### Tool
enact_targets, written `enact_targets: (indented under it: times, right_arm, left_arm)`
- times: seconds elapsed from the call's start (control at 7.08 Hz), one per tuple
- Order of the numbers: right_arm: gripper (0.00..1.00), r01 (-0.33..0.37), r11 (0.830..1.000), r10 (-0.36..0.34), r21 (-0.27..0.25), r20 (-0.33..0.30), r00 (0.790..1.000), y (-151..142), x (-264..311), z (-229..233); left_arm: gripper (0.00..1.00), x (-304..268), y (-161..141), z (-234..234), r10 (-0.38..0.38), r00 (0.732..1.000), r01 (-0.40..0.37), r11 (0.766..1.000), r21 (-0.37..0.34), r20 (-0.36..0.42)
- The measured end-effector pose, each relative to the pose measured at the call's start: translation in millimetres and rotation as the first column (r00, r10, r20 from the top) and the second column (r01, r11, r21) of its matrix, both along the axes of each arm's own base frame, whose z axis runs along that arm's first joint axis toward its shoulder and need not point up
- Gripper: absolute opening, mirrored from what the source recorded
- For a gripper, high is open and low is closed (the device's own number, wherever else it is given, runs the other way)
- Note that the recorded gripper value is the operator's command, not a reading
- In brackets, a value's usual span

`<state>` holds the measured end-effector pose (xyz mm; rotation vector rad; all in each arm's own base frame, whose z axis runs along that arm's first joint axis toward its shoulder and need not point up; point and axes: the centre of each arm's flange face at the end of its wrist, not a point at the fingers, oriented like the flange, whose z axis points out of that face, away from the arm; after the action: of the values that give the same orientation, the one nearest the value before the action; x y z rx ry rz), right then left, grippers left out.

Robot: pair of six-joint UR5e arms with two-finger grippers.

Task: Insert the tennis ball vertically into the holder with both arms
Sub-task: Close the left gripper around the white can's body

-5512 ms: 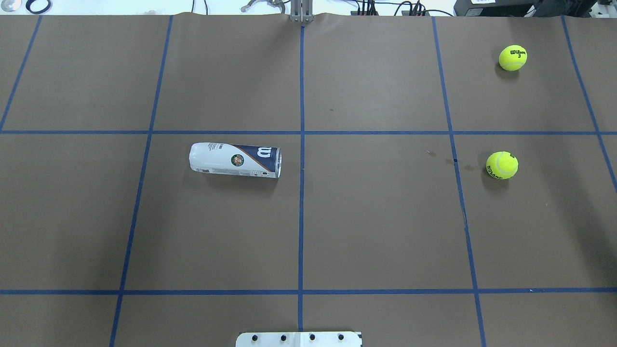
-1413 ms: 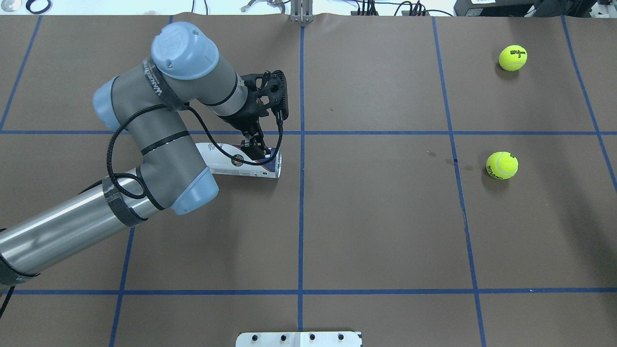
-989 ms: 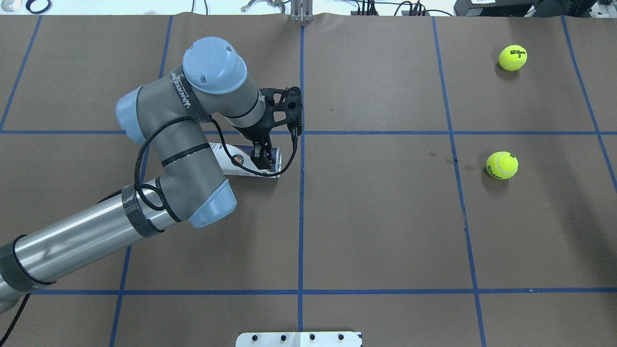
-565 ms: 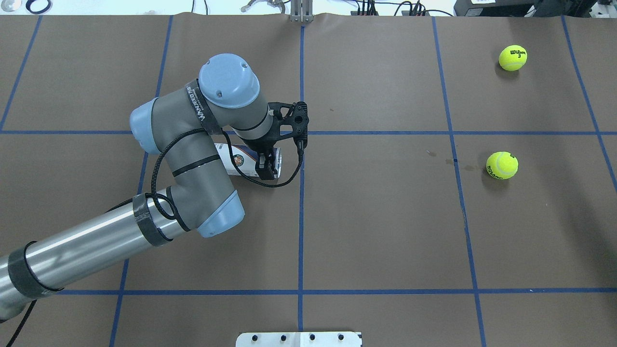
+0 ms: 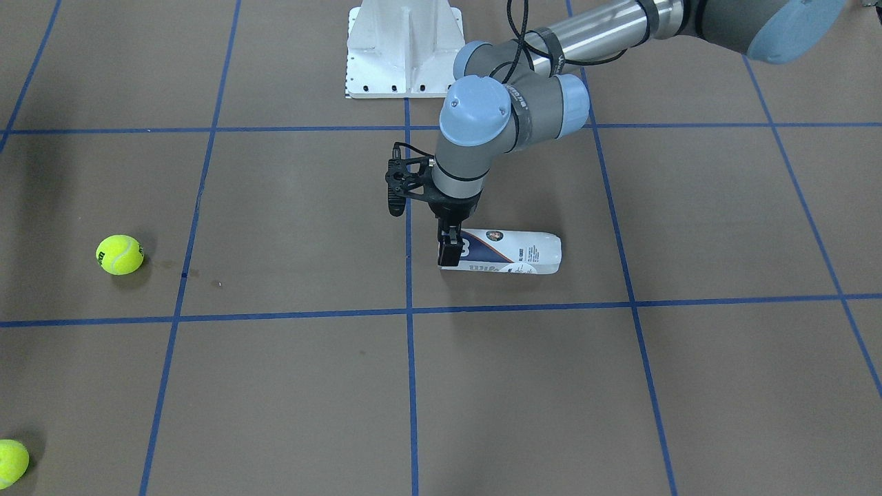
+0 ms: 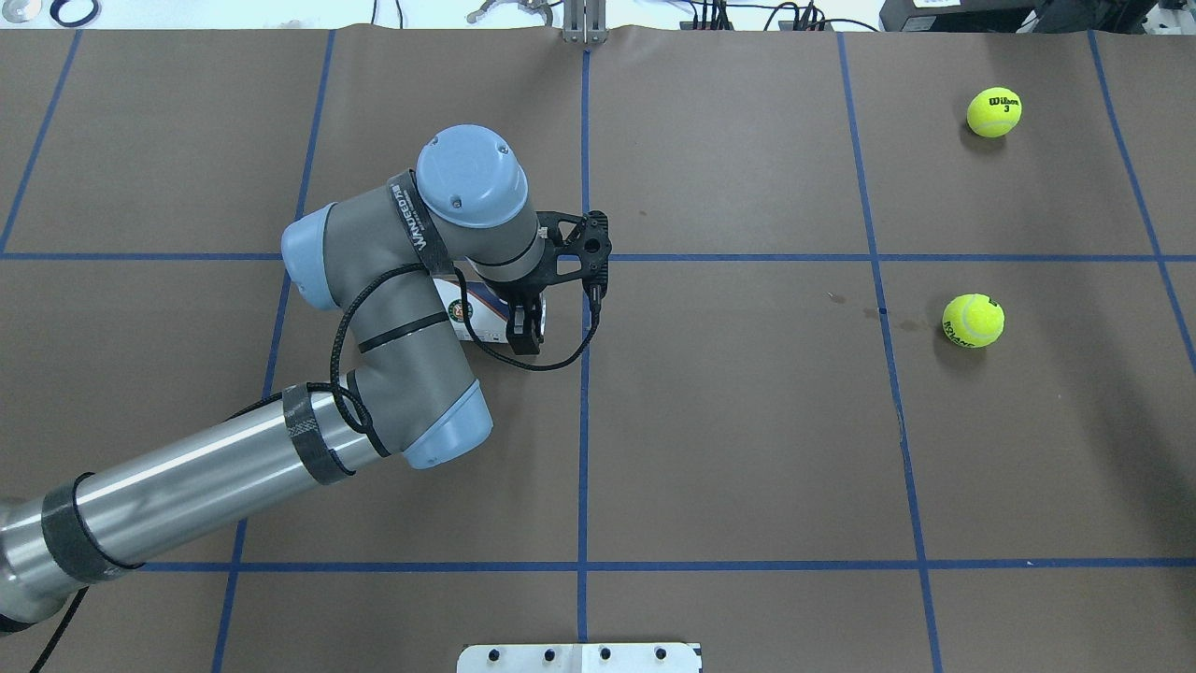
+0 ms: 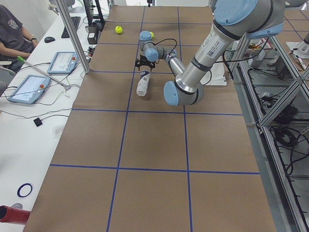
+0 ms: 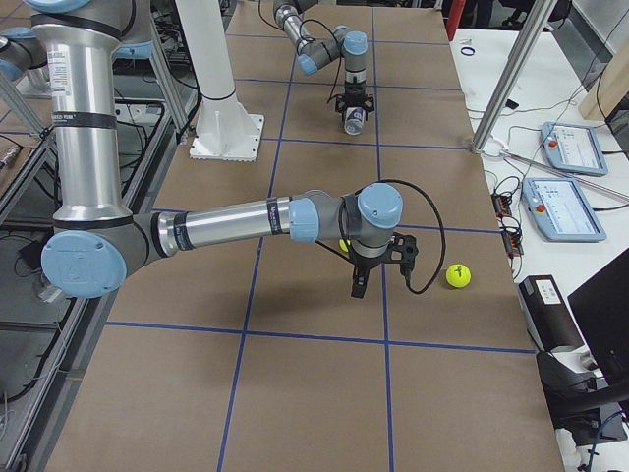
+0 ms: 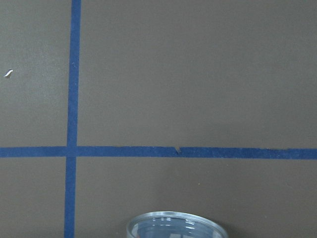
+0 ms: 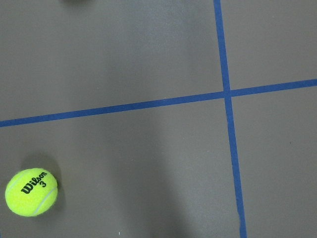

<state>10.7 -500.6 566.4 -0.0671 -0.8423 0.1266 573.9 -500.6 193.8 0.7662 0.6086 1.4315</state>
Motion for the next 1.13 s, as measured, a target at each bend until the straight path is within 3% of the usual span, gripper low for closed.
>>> enact_targets:
  times: [1.13]
  right_arm:
    - [1.0, -0.001, 1.0, 0.001, 0.001, 0.0, 1.0, -1, 0, -1]
  left_arm:
    - [0.97, 15, 3, 15, 0.016, 1.0, -0.016, 1.0, -0.001, 0.025]
